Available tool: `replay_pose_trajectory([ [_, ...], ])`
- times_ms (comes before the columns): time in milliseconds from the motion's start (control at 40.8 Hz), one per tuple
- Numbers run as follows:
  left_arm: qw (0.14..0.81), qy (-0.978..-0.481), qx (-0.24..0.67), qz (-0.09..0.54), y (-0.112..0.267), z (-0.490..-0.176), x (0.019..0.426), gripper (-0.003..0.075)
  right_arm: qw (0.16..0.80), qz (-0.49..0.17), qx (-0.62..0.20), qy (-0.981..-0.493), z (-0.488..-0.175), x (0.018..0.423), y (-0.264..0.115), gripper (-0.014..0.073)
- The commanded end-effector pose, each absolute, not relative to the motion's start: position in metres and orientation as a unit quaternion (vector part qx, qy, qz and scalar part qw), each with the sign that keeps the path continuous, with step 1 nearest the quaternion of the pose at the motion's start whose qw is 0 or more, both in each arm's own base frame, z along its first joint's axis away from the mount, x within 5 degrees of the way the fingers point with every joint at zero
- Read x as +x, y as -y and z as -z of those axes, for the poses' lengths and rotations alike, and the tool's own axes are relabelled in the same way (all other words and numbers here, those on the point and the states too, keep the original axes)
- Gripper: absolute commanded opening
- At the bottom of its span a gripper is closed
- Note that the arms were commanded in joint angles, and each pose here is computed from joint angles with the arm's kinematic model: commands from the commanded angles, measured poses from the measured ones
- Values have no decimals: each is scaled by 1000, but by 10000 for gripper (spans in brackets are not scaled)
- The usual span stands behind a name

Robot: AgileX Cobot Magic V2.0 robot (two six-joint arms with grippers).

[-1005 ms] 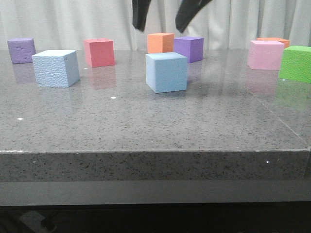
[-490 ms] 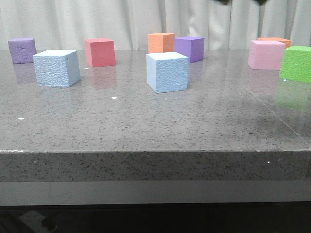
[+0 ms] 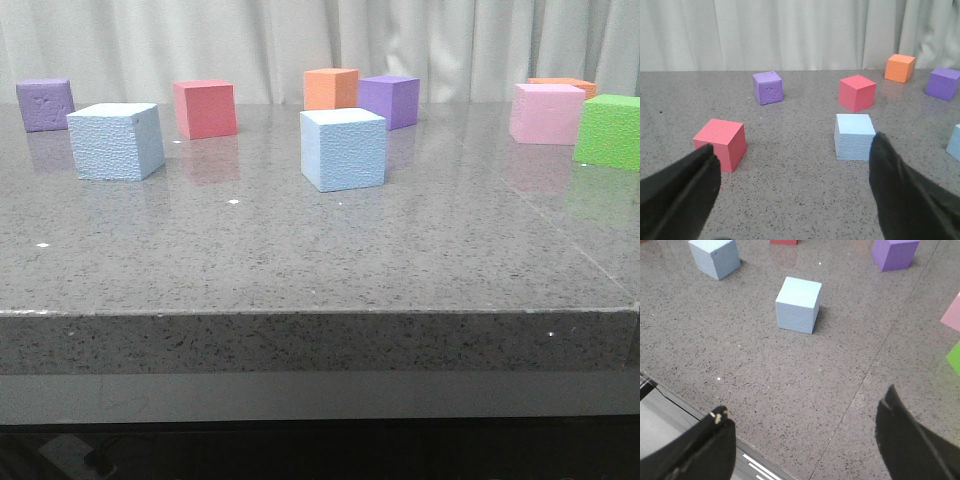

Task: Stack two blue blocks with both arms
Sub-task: 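Raise the right gripper away from the placed cube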

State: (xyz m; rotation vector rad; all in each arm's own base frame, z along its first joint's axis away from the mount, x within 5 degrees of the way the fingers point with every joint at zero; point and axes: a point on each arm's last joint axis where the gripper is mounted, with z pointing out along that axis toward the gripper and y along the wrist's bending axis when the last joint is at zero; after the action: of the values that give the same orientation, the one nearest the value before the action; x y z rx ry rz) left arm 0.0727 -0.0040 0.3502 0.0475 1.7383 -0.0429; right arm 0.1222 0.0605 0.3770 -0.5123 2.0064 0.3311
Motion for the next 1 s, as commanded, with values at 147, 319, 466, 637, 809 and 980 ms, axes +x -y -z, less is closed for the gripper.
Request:
replay_pose_trajectory([
  [147, 681, -732, 20, 21, 4, -365, 75, 596, 553, -142, -201, -796, -393, 117, -57, 586],
  [319, 681, -732, 20, 21, 4, -365, 75, 596, 550, -142, -202, -798, -393, 117, -57, 586],
  [466, 682, -731, 19, 22, 4, -366, 75, 596, 550, -142, -202, -798, -393, 117, -57, 586],
  [637, 712, -701, 12, 38, 5, -374, 75, 596, 550, -142, -202, -798, -393, 117, -57, 586],
  [809, 732, -680, 7, 47, 6, -379, 75, 596, 550, -142, -202, -798, -393, 117, -57, 586],
  [980, 734, -677, 7, 47, 6, -396, 77, 596, 550, -142, -202, -798, -393, 117, -57, 586],
])
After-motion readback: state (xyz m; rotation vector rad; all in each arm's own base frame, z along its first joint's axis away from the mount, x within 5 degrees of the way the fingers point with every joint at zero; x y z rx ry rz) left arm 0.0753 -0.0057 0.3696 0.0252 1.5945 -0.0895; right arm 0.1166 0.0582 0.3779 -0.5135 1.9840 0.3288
